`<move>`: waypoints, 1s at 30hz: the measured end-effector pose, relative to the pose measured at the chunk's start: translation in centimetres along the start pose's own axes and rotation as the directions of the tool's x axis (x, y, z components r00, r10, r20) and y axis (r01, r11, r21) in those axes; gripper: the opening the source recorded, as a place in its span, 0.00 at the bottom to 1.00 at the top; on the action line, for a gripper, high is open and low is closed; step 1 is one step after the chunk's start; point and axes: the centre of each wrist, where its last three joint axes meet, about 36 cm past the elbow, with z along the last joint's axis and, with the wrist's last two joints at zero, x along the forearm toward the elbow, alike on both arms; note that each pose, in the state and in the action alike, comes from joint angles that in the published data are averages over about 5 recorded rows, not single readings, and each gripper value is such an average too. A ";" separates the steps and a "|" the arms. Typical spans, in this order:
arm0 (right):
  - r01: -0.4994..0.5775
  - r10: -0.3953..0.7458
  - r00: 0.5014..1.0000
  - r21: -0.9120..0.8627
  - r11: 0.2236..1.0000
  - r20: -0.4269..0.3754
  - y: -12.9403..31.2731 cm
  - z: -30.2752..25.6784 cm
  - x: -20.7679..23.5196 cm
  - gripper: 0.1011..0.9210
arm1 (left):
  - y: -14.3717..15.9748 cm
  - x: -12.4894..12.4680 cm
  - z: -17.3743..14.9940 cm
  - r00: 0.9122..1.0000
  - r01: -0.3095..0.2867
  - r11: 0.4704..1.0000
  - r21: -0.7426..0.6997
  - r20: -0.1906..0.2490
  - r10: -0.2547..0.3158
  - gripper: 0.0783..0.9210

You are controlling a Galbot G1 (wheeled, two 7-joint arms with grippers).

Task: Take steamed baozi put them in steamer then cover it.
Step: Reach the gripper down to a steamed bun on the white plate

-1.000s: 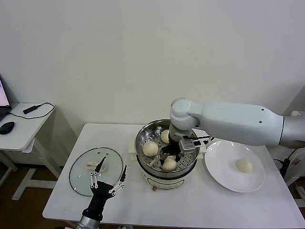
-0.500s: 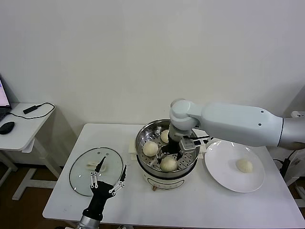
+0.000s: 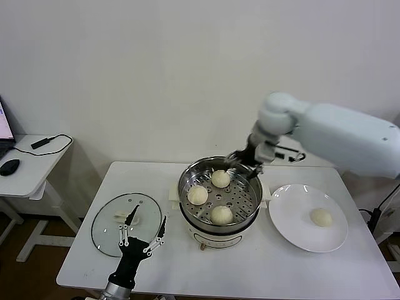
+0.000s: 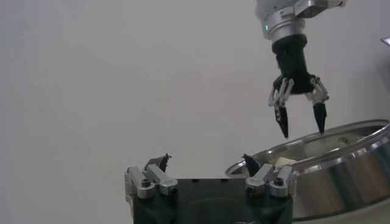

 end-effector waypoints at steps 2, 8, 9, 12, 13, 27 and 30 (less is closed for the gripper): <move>0.012 -0.013 1.000 -0.135 0.991 -0.010 2.4 2.4 0.1 0.88 | 0.0 0.0 0.0 1.000 -0.001 1.000 0.000 0.001 0.001 0.88; 0.053 -0.071 0.997 -0.452 0.890 -0.022 10.5 7.9 -1.1 0.88 | 0.0 -0.1 -0.1 1.000 -0.001 1.000 0.001 0.001 0.001 0.88; 0.059 -0.080 0.997 -0.492 0.869 -0.022 11.8 8.6 -1.4 0.88 | 0.0 -0.1 -0.1 1.000 -0.001 1.000 0.000 0.001 0.001 0.88; 0.074 -0.103 0.995 -0.588 0.805 -0.016 15.3 9.9 -2.7 0.88 | 0.1 0.0 -0.1 1.000 -0.001 1.000 -0.002 -0.001 0.001 0.88; 0.078 -0.109 0.994 -0.613 0.786 -0.014 16.3 10.1 -3.2 0.88 | 0.1 0.0 -0.1 1.000 -0.001 1.000 -0.002 -0.002 0.001 0.88; 0.114 -0.156 0.987 -0.787 0.606 0.023 25.2 10.4 -11.2 0.88 | 0.0 0.1 -0.2 1.000 0.004 1.000 -0.003 -0.007 -0.004 0.88; 0.113 -0.156 0.987 -0.802 0.586 0.025 26.2 10.2 -12.5 0.88 | 0.0 0.1 -0.2 1.000 0.004 1.000 -0.004 -0.009 -0.004 0.88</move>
